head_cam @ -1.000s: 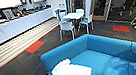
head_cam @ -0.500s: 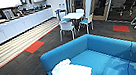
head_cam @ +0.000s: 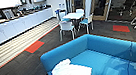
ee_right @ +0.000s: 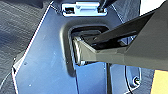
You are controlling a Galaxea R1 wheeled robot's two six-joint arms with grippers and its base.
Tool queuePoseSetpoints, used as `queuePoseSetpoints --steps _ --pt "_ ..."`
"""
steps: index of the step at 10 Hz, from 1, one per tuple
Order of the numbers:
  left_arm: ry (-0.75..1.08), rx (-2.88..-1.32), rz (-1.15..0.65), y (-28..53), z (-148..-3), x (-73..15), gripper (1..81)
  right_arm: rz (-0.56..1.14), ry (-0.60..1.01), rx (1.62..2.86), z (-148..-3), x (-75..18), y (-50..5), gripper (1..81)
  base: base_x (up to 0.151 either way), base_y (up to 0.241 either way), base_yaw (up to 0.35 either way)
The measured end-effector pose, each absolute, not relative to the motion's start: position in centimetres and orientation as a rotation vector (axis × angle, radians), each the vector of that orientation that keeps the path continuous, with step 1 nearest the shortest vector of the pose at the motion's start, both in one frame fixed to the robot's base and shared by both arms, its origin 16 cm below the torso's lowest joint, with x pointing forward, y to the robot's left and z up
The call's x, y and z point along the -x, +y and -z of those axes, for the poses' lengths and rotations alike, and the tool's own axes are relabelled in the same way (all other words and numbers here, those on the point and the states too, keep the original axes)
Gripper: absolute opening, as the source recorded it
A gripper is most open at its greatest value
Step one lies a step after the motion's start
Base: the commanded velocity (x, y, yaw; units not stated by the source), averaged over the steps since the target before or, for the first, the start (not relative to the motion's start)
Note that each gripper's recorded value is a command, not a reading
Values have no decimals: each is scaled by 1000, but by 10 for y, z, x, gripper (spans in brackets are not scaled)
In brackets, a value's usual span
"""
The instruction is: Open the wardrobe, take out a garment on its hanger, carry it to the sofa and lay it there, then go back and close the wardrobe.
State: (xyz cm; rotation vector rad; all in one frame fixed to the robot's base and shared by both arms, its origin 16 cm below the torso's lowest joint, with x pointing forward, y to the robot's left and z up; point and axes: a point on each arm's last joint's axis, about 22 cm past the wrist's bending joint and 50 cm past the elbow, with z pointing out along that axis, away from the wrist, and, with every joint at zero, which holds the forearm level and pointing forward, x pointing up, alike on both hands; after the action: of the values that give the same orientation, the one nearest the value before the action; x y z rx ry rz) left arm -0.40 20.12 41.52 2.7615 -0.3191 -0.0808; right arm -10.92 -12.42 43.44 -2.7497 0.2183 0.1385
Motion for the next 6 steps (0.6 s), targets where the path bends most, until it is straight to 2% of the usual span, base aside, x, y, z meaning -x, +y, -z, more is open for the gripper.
queuePoseSetpoints --steps 3,4,6 --pt "-320 -2767 83 205 -415 4 811 -139 218 2750 -434 109 -124 811 0 0 0" --pt "-324 -2766 81 205 -415 4 811 -139 218 2750 -434 109 -124 811 0 0 137" --pt "-324 -2766 81 205 -415 4 811 -139 218 2750 -434 109 -124 811 0 0 270"
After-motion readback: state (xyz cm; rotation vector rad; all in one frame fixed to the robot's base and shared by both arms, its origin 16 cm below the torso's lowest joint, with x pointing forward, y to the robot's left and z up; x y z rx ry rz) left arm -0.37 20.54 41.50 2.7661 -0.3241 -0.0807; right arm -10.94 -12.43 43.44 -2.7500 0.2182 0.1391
